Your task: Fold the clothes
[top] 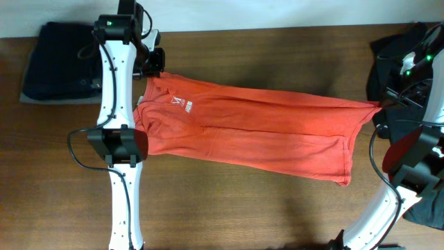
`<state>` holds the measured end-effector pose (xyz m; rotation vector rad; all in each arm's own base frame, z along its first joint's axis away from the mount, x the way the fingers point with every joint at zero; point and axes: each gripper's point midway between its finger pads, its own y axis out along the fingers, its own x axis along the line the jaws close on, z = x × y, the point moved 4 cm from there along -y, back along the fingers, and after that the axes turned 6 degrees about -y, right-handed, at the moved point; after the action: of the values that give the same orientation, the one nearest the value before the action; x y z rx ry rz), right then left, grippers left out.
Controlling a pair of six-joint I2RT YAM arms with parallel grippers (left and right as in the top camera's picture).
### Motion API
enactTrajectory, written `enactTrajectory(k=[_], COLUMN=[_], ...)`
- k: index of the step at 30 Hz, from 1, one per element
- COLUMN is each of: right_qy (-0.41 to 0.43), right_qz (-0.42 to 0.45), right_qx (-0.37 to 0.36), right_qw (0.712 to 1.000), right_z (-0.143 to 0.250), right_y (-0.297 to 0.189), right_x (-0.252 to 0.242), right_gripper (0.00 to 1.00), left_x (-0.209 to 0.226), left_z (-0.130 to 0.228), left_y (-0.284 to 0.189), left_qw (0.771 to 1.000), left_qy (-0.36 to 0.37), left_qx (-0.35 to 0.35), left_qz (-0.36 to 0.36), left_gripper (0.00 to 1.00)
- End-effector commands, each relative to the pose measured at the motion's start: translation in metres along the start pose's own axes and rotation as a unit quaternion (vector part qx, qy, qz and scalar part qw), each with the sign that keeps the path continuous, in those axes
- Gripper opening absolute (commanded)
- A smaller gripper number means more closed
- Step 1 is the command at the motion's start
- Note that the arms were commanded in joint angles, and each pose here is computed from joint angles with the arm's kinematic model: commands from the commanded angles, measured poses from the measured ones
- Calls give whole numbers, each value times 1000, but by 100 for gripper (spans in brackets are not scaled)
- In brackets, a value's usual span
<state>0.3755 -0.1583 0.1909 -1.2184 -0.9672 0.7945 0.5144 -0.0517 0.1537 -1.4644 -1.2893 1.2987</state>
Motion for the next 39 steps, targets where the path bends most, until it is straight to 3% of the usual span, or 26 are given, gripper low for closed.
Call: enactTrajectory(k=[1,7,16,29,39], right_qy=[2,-2,-28,-48,-47], right_qz=[16,13,12,34,55], right_qx=[11,57,25,80,91], right_qw=[1000,998,999,995,993], right_z=[8,20,27,51,53], right_y=[1,22,-1,26,36], right_x=[-3,-5,17,28,21], right_gripper=[4,4,4,4,4], left_x=[5,8,1,24,39], left_z=[-2,-2,7,50,51], left_y=[-2,-6,-47,8,-7], left_qw=[1000,1000,1000,991,986], left_qy=[4,2,4,-16,-16], left_qx=[-5,-11,-20,120,107], left_qz=[-9,-20,-19,-64,-127], left_gripper=[1,1,1,1,1])
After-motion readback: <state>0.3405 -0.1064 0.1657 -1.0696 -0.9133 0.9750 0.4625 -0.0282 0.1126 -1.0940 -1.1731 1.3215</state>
